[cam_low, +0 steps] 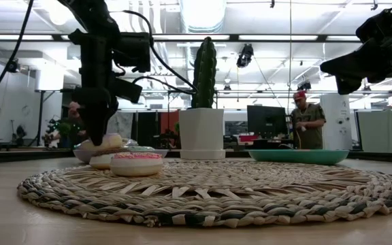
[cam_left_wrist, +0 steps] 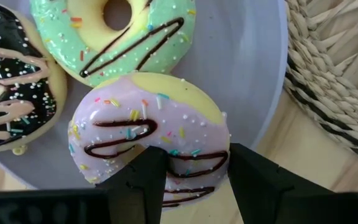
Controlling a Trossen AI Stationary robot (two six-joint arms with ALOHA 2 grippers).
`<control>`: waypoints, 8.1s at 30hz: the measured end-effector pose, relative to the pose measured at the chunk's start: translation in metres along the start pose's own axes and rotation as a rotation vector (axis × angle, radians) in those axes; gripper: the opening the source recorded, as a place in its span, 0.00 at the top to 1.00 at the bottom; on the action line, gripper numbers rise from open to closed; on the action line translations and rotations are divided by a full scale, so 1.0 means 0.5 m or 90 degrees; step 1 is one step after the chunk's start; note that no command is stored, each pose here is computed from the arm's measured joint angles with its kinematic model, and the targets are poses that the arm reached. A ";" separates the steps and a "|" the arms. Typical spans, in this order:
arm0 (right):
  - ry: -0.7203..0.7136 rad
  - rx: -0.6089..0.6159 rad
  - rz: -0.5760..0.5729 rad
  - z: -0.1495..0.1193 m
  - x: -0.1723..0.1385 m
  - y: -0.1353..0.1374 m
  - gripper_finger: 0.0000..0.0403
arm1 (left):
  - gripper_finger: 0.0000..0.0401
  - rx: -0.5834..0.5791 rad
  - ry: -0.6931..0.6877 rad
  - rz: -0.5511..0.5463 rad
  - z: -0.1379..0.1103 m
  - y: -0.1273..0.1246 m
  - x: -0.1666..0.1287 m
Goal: Pick & Place donuts
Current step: Put the large purple donut on the purple plate, then put the small brown donut on the blue plate
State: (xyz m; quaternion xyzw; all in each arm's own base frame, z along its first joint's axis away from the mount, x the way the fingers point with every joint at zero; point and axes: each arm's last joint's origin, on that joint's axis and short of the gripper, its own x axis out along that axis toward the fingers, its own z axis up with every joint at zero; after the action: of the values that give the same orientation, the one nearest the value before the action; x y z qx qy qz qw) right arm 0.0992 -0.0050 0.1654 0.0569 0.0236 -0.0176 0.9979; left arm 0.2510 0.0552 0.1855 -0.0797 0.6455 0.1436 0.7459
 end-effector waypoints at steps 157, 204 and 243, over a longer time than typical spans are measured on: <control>0.000 0.000 0.000 0.000 0.000 0.000 0.98 | 0.49 0.479 -0.232 -0.042 -0.012 -0.304 -0.195; 0.000 0.000 0.000 0.000 0.000 0.000 0.98 | 0.34 0.532 -0.220 -0.108 -0.012 -0.319 -0.187; 0.000 0.000 0.000 0.000 0.000 0.000 0.98 | 0.34 0.569 -0.096 -0.092 0.051 -0.321 -0.043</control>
State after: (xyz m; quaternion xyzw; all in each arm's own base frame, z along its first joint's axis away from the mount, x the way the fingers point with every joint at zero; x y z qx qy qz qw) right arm 0.0992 -0.0049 0.1655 0.0568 0.0235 -0.0175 0.9980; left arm 0.3232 -0.0914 0.1999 0.2160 0.5807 -0.1961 0.7601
